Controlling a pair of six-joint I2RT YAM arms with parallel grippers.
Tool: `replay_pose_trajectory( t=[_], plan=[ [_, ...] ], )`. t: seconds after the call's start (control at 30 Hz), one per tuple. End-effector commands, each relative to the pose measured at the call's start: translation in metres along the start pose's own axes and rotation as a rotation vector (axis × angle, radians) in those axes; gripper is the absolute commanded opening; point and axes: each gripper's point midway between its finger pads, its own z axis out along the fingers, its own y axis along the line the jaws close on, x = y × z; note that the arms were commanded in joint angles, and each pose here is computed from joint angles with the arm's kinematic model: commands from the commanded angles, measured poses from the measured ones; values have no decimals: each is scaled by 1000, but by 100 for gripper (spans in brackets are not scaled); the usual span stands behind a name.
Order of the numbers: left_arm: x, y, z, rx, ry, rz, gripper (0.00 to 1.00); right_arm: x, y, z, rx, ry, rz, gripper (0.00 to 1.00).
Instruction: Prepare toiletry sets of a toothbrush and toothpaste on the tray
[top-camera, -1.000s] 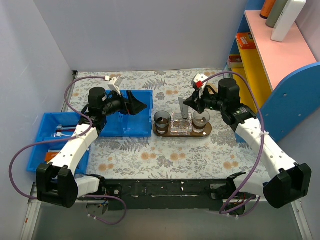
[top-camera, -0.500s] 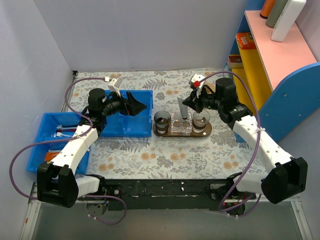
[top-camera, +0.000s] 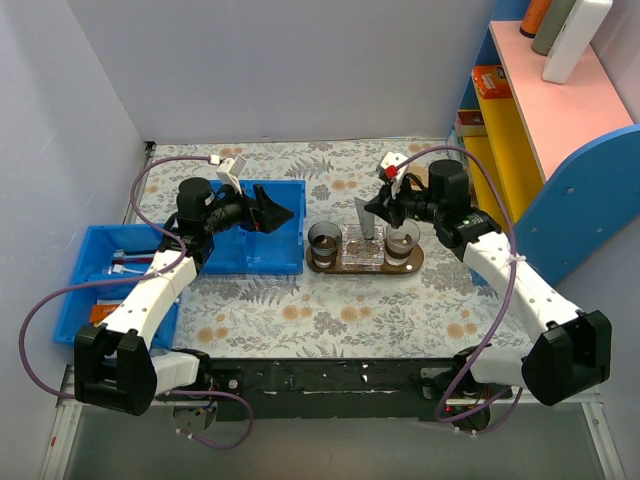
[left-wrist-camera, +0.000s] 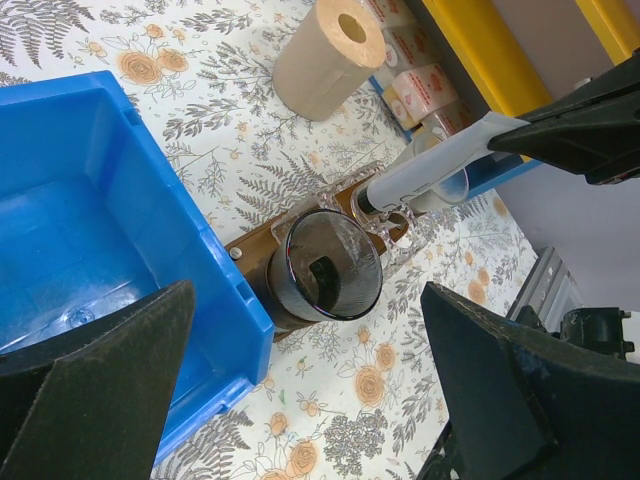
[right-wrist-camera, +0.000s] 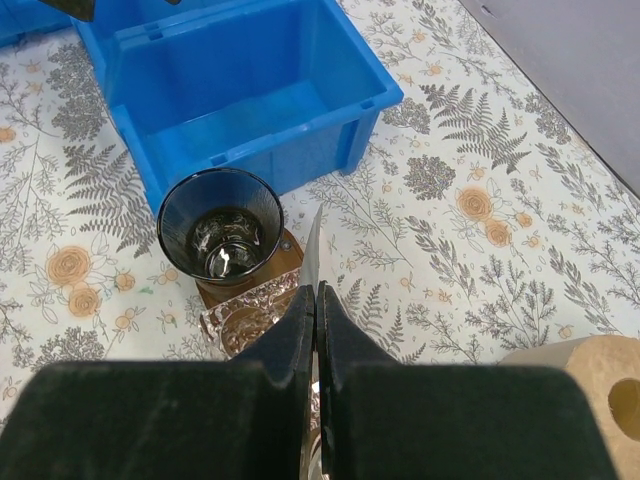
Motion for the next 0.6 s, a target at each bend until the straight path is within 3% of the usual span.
replay_pose_trajectory(
  t=[0.0, 0.57],
  plan=[
    [-1, 1, -2, 11, -13, 30, 98, -10, -9, 5, 30, -55, -42, 1],
    [1, 2, -3, 9, -9, 41, 98, 18, -19, 7, 123, -55, -4, 1]
  ],
)
